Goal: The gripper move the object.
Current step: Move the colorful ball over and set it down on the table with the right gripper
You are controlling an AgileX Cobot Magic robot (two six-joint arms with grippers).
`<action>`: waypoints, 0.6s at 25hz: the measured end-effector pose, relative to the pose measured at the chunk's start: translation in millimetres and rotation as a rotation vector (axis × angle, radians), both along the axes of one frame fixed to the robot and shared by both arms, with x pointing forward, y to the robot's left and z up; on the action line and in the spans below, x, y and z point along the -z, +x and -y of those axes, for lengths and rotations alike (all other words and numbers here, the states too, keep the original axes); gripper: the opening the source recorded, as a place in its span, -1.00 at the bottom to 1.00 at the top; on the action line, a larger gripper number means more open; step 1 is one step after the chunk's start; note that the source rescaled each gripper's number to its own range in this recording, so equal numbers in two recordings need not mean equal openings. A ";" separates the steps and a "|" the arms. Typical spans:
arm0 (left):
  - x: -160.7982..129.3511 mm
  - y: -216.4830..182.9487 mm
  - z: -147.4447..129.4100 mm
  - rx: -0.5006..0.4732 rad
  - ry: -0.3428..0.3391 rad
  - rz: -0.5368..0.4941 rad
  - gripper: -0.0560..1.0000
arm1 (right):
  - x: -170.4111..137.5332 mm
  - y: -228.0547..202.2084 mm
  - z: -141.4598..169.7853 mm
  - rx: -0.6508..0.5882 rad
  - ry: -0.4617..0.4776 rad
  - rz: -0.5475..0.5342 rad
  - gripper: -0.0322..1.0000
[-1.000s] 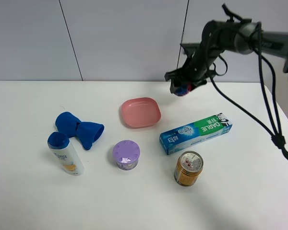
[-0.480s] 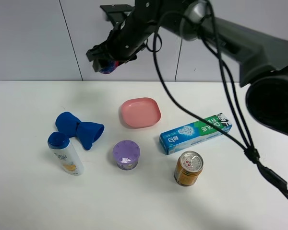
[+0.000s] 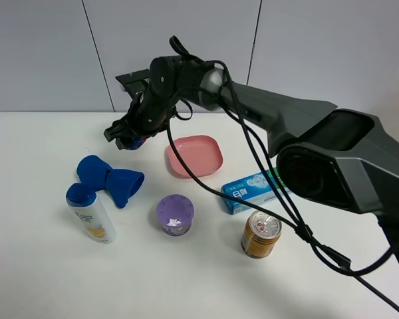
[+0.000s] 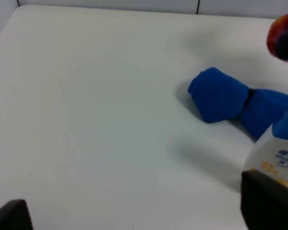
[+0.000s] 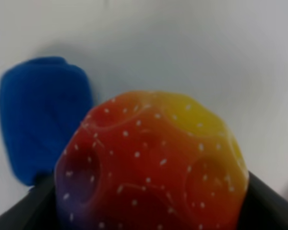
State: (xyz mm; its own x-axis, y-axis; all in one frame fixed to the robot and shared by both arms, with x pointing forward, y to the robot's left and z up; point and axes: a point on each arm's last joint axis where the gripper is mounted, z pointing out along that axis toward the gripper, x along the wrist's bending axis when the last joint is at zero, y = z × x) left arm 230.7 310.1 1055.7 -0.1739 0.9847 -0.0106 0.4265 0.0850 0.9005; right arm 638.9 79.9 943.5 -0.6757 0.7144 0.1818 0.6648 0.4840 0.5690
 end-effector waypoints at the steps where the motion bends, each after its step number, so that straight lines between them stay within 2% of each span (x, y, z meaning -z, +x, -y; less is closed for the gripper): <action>1: 0.0 0.0 0.0 0.000 0.000 0.000 1.00 | 6.7 1.7 -1.1 0.004 0.002 0.005 -0.92; 8: 0.0 0.0 -0.1 -0.001 0.000 0.000 1.00 | 48.3 14.3 -8.4 0.043 0.048 0.072 -0.92; 12: 0.0 0.0 -0.1 -0.001 0.000 0.000 1.00 | 71.6 16.3 -9.3 0.051 0.040 0.068 -0.92; 15: 0.0 0.0 -0.1 -0.001 0.000 0.000 1.00 | 72.5 17.9 -10.2 0.055 0.055 0.086 -0.92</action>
State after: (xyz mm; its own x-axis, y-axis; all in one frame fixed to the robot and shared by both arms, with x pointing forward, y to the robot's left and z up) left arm 230.7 310.1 1055.7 -0.1749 0.9845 -0.0108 0.4263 0.0856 0.9005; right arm 656.8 90.1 870.9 -0.6505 0.7416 0.1641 0.6368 0.4148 0.6499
